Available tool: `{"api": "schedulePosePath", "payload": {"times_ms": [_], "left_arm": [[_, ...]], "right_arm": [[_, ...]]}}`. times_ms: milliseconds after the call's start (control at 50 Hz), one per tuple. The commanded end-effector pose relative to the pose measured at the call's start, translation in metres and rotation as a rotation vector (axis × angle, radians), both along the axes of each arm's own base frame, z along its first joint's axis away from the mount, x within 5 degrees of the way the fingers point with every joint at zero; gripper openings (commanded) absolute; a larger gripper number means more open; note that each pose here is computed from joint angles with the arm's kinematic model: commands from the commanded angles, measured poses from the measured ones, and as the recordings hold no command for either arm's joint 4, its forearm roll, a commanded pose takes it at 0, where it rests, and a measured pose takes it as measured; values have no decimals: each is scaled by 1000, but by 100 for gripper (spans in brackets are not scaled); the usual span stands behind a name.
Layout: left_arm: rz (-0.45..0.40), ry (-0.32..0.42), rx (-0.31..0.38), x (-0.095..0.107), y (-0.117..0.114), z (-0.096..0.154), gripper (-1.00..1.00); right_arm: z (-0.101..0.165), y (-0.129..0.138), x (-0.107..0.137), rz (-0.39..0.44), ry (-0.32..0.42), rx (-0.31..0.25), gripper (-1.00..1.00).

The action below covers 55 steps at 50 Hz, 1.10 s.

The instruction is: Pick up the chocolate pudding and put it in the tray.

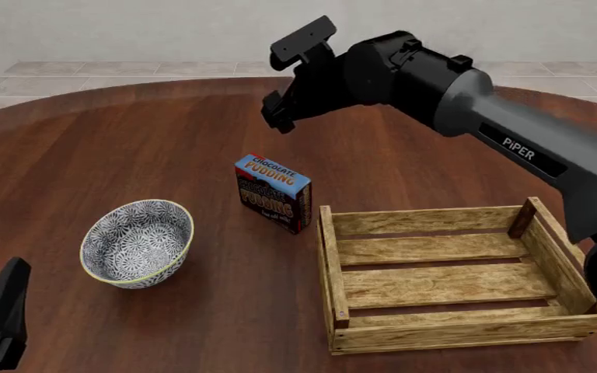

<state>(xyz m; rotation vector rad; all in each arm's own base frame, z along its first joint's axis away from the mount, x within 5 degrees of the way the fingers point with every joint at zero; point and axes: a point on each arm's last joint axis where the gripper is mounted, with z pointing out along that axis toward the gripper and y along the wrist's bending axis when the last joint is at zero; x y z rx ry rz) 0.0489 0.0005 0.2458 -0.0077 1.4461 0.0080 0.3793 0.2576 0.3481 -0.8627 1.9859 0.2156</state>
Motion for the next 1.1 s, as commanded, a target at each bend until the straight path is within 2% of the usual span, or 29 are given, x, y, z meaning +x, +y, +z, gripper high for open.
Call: {"api": "schedulePosePath", "payload": {"times_ms": [20, 720, 1100], "left_arm": [[0, 2, 3, 0, 0, 0, 100], [-2, 1, 1, 0, 0, 1, 100], [-1, 3, 1, 2, 0, -7, 100]], "right_arm": [[-11, 2, 0, 1, 8, -2, 100], [-29, 9, 1, 31, 37, -53, 100], [-42, 9, 11, 23, 48, -66, 100]]}}
